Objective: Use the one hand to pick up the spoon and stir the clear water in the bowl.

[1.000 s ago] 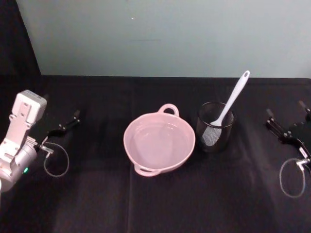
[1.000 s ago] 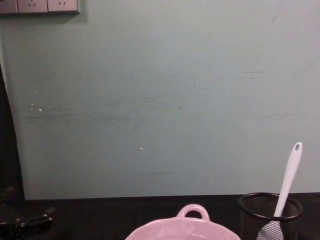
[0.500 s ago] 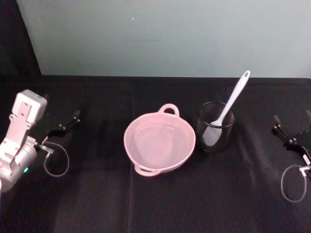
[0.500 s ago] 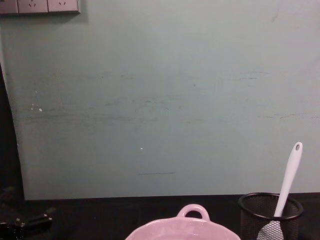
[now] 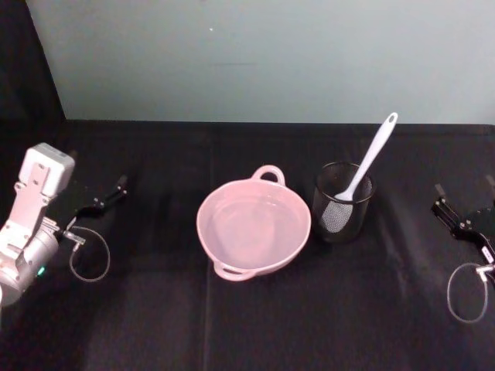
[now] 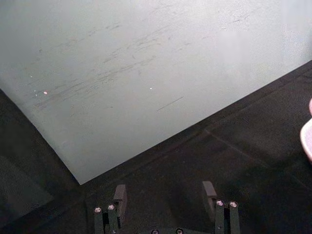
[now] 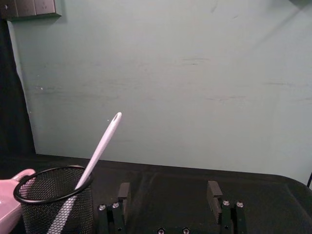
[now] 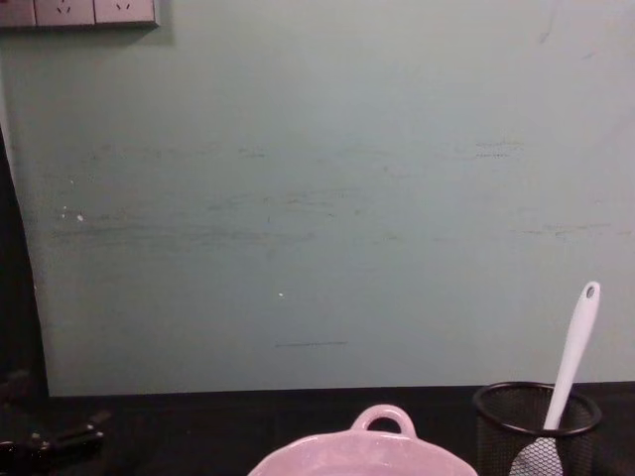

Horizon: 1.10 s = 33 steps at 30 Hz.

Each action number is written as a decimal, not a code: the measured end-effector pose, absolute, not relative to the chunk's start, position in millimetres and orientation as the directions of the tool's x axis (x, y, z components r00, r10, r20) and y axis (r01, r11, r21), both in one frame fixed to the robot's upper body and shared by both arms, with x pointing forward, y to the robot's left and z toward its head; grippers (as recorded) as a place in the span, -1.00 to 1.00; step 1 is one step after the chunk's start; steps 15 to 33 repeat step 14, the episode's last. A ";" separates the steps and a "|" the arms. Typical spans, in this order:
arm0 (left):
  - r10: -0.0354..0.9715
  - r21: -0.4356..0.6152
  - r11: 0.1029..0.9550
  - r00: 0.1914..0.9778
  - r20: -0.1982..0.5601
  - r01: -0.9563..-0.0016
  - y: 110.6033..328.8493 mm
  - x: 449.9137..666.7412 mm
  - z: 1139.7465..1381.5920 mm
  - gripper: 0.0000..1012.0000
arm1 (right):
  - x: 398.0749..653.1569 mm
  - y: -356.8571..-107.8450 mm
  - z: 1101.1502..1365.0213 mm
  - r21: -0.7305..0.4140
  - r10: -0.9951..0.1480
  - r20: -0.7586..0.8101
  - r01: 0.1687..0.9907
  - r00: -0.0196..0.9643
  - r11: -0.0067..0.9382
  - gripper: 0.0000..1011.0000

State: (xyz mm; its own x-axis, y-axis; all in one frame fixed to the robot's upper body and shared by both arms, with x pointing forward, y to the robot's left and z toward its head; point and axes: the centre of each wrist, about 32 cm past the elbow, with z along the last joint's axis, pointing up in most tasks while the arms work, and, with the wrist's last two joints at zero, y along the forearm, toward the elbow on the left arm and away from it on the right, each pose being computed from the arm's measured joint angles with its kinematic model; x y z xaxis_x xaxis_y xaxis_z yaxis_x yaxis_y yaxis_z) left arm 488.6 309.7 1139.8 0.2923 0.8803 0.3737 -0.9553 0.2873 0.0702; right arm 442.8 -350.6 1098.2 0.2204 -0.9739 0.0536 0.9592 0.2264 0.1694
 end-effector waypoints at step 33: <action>0.880 0.070 0.287 0.292 0.374 -0.955 309.7 488.6 1139.8 1.00 | 442.5 -350.2 1098.7 0.167 -0.973 0.056 0.959 0.222 0.228 0.98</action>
